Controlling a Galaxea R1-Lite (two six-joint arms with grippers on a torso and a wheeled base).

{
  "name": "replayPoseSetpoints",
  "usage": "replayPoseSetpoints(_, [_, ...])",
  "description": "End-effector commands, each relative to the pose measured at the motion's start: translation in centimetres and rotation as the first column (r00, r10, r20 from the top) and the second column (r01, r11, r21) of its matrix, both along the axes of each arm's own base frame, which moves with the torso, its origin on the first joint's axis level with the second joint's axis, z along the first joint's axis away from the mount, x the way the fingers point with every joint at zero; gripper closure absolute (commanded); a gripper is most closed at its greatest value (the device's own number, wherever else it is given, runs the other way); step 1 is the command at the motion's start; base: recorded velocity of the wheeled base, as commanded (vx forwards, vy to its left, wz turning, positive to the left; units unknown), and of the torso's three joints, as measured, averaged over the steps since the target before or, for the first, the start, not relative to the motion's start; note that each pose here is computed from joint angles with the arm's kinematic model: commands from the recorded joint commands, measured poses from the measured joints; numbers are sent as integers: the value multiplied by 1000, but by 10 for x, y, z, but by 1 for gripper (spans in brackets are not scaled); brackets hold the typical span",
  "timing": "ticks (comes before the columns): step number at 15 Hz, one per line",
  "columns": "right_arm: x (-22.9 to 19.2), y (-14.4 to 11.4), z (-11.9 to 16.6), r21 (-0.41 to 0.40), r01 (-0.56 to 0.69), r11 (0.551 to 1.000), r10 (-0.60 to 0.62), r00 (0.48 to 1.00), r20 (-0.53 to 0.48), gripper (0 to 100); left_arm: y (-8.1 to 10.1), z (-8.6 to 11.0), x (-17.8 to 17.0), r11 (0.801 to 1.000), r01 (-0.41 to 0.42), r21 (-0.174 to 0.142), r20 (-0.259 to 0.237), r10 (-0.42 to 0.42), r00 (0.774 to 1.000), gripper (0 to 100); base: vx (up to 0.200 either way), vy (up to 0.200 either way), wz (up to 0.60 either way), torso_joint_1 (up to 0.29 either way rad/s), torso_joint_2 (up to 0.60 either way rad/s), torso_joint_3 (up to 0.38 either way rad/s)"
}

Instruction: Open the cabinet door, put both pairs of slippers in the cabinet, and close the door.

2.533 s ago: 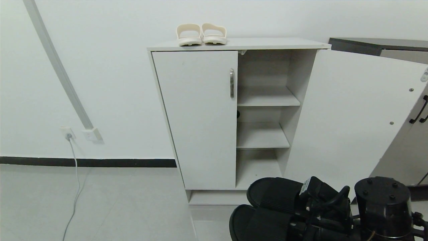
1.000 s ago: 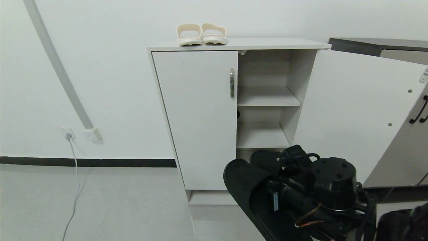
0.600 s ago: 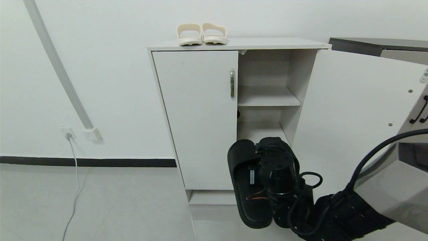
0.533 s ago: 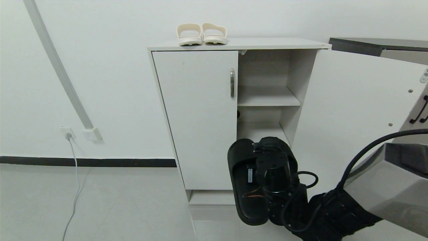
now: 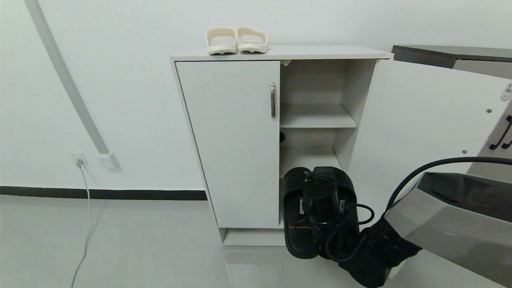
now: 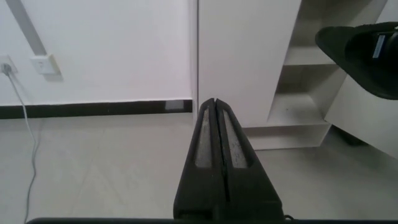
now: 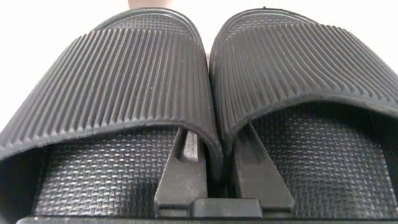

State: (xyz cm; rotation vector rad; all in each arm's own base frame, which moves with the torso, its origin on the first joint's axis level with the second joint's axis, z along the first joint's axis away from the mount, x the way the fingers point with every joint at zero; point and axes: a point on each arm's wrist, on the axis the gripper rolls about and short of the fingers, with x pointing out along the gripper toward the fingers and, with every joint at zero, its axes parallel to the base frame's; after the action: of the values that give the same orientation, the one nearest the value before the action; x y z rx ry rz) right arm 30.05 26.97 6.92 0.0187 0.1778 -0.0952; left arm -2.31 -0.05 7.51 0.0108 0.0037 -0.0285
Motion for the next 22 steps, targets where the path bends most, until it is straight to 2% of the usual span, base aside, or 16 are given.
replayPoseSetpoints(1, [0,-1,-2,-3,1,1000,-1,1000,-4,100,0,0,0,1000,1,0,-1,-1,1000,100,0,-200,0,2,2,2])
replayPoseSetpoints(7, [2,4,-15,12,-22,1000,22,1000,9,100,0,0,0,1000,1,0,-1,-1,1000,100,0,0,0,0,0,0])
replayPoseSetpoints(8, [0,8,-16,18,-60,998,60,998,6,100,0,0,0,1000,-1,0,-1,1,1000,100,0,0,0,0,0,0])
replayPoseSetpoints(22, [1,9,-28,9,-65,998,65,998,0,100,0,0,0,1000,1,0,-1,-1,1000,100,0,0,0,0,0,0])
